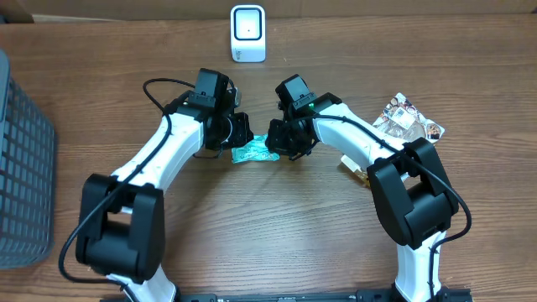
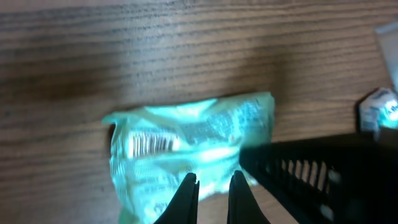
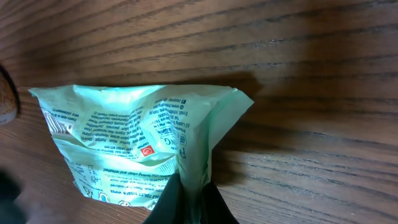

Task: Scan the item barcode

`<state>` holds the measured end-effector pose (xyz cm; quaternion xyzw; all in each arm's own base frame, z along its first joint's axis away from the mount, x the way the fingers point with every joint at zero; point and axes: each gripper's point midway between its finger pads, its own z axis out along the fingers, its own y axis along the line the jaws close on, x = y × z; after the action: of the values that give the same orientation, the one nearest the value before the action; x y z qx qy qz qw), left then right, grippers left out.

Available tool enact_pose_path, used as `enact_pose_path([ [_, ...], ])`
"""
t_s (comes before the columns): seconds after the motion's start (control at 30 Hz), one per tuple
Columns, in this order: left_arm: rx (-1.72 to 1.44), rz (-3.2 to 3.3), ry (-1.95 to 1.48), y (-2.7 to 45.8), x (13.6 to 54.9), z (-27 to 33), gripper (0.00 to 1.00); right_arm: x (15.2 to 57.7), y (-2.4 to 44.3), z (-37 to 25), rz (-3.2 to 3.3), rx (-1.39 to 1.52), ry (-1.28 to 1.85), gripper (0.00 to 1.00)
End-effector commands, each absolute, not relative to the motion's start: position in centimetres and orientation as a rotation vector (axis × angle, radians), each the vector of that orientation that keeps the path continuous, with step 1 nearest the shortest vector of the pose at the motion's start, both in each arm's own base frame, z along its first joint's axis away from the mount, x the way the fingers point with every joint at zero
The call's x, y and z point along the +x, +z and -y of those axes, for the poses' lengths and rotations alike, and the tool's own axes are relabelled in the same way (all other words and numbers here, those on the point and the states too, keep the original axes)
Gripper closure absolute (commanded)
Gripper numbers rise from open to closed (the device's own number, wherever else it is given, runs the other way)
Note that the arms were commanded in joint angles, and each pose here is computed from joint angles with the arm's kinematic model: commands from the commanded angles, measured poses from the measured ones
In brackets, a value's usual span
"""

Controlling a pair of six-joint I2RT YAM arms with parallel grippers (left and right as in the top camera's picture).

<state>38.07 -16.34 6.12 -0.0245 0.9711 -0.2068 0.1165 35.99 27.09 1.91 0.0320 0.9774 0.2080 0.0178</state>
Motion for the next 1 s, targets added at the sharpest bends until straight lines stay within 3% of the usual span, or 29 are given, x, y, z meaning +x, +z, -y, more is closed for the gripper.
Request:
enact_pose_path([
  [0.0,-0.004,-2.894,-0.599,3.1,37.9,16.3,0.96,35.0,1.2,-27.0,-3.058,0.099,0.609,0.96],
  [0.23,0.000,-2.975,-0.449,-0.7,37.5,14.8,0.96,35.0,1.2,-27.0,-3.055,0.063,0.607,0.96],
  [0.5,-0.144,-3.015,-0.308,-1.4,37.1,12.5,0.96,35.8,1.3,-25.9,-3.044,0.007,0.614,0.96],
  [0.6,-0.146,-3.020,-0.306,-1.4,37.0,12.5,0.96,36.5,1.6,-24.7,-3.039,-0.016,0.684,0.86],
  [0.7,-0.146,-3.022,-0.306,-1.4,37.0,12.5,0.96,37.1,2.5,-24.0,-2.995,-0.142,0.855,0.67],
  [0.87,-0.151,-3.023,-0.312,-1.4,36.9,12.5,0.96,37.8,3.5,-23.0,-2.919,-0.255,0.996,0.45],
  [0.97,-0.156,-3.024,-0.312,-1.4,36.9,12.5,0.96,38.1,3.4,-23.5,-2.897,-0.273,1.008,0.39],
])
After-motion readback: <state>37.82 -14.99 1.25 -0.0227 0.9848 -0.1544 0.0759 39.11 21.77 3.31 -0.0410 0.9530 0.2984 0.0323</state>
